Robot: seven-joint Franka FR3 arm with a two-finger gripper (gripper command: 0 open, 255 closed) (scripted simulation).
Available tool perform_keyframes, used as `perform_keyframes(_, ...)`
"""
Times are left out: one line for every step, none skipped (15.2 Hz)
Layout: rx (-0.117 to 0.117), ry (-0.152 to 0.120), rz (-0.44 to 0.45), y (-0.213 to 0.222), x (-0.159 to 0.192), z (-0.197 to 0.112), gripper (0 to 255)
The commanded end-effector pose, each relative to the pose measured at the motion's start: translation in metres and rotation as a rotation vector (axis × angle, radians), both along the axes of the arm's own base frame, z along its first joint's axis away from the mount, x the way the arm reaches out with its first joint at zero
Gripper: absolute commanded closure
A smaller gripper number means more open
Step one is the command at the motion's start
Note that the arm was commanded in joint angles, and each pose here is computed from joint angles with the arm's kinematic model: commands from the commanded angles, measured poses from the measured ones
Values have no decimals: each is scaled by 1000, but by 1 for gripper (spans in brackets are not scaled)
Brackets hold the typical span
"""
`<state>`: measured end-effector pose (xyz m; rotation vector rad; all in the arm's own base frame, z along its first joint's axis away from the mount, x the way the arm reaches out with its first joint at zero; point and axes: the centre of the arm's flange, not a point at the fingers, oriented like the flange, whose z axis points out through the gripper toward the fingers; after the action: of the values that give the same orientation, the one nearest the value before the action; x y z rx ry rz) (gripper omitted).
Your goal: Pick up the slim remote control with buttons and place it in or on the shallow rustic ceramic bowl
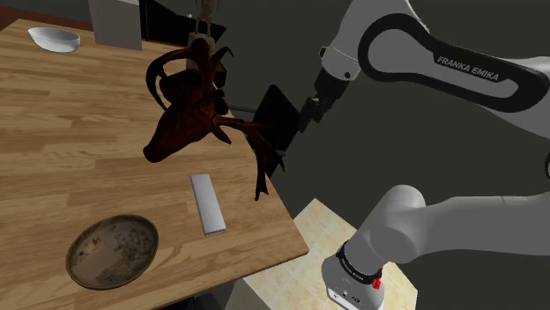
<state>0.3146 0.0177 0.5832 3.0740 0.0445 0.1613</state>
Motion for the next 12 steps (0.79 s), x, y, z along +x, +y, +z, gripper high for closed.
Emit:
perform_keyframes(0,0,0,0,0,0,0)
perform_keyframes(2,3,-11,9,4,-8,0)
perform_keyframes(4,7,-22,19,8,-17,0)
perform_keyframes(7,10,-34,28,12,-25,0)
perform_keyframes(9,14,-45,38,16,-33,0)
perform_keyframes(11,17,-56,47,20,-42,0)
perform_keyframes(13,21,-67,57,24,-50,0)
perform_keyframes(16,24,-78,66,29,-58,0)
perform_keyframes(18,28,-89,75,33,-66,0)
perform_keyframes(20,31,-101,84,37,-75,0)
perform_keyframes(22,35,-112,94,42,-83,0)
perform_keyframes(24,38,-123,103,47,-91,0)
